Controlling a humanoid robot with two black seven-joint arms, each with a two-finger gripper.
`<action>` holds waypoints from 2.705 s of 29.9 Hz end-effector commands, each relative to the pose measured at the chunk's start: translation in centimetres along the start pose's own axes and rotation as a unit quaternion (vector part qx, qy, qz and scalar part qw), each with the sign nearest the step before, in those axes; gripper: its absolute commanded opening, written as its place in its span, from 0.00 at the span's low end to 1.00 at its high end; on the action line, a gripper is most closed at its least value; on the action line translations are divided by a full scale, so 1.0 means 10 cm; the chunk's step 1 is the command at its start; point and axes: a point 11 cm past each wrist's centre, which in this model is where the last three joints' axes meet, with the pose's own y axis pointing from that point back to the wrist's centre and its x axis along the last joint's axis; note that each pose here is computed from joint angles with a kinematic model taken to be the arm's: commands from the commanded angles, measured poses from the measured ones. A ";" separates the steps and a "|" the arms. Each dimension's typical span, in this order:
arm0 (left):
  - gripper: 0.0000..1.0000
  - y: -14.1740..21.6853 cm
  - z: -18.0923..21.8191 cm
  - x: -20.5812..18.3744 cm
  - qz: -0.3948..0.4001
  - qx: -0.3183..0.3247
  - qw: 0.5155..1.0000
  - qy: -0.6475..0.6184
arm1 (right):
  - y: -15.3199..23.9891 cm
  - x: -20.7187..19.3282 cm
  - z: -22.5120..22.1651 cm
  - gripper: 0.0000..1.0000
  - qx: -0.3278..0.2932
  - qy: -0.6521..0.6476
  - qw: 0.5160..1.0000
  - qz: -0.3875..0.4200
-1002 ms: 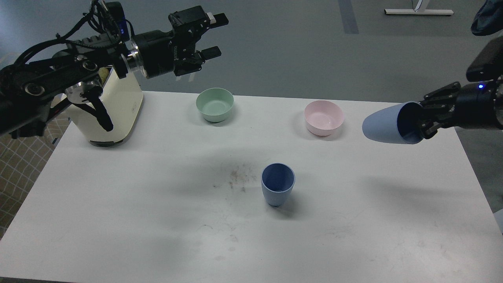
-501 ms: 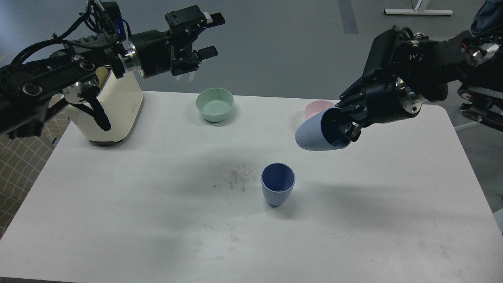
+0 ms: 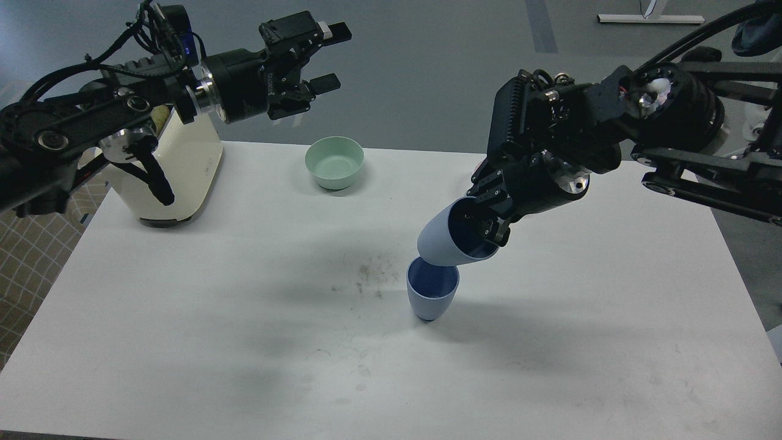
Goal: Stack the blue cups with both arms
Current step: 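Lower the held cup into the centered blue cup, then open the right gripper and lift it off the stacked cups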
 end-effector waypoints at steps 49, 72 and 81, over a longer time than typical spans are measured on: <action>0.98 0.11 -0.01 0.08 0.015 0.001 1.000 0.001 | -0.49 -0.13 -0.14 0.00 0.034 -0.002 0.999 -0.038; 0.98 0.11 -0.02 0.08 0.015 0.000 1.000 0.003 | -0.52 -0.12 -0.16 0.21 0.037 -0.001 0.999 -0.039; 0.98 0.11 -0.03 0.07 0.014 0.001 1.000 0.004 | -0.46 -0.09 -0.03 0.53 0.019 -0.009 0.999 -0.034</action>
